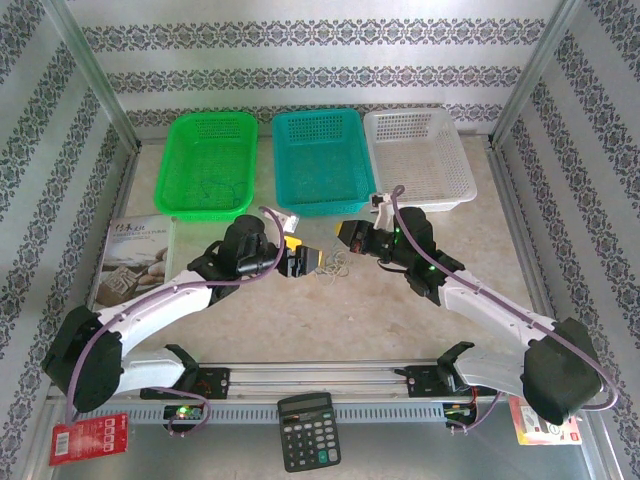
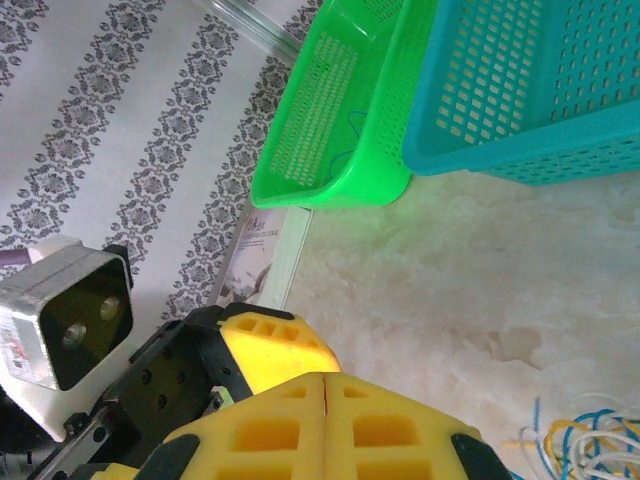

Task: Untangle the cables

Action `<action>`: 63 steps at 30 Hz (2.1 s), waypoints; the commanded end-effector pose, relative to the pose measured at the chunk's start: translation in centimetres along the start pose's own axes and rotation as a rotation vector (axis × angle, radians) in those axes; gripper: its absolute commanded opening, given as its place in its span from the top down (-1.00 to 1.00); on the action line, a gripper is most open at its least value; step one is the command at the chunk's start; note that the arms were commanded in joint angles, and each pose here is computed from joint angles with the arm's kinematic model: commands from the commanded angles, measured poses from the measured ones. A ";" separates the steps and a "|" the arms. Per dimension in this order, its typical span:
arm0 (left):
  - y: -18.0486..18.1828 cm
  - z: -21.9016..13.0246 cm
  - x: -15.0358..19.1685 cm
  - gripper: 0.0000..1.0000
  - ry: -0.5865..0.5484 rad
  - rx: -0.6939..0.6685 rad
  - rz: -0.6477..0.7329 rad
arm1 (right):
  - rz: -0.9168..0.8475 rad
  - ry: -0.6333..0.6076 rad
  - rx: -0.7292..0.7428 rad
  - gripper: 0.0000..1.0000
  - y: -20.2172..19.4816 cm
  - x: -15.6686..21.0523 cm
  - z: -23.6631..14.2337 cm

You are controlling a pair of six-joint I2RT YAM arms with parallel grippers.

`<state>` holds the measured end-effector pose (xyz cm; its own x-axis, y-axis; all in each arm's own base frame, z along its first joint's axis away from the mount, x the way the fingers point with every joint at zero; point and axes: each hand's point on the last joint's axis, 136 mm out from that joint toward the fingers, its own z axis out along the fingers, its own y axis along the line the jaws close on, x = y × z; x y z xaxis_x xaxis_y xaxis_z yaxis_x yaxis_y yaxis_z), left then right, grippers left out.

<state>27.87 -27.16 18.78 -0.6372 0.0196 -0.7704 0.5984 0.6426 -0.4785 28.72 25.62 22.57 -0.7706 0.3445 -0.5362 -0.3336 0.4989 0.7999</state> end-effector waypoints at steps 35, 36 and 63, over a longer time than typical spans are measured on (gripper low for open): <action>-3.2 1.2 -2.9 0.03 -0.009 0.130 0.077 | -0.090 0.081 -0.171 1.00 7.1 -0.1 1.3; -3.2 1.2 -3.0 0.03 -0.013 0.129 0.077 | -0.089 0.082 -0.172 1.00 7.1 0.0 1.4; -3.2 1.1 -3.9 1.00 -0.077 0.131 0.019 | -0.072 -0.146 0.084 -0.30 -2.8 -0.4 -3.4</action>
<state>28.98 -29.67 21.13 -0.6170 0.0218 -0.7867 0.6583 0.5621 -0.5007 27.97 22.81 23.03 -0.7027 0.3988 -0.5893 -0.3465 0.5316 0.7729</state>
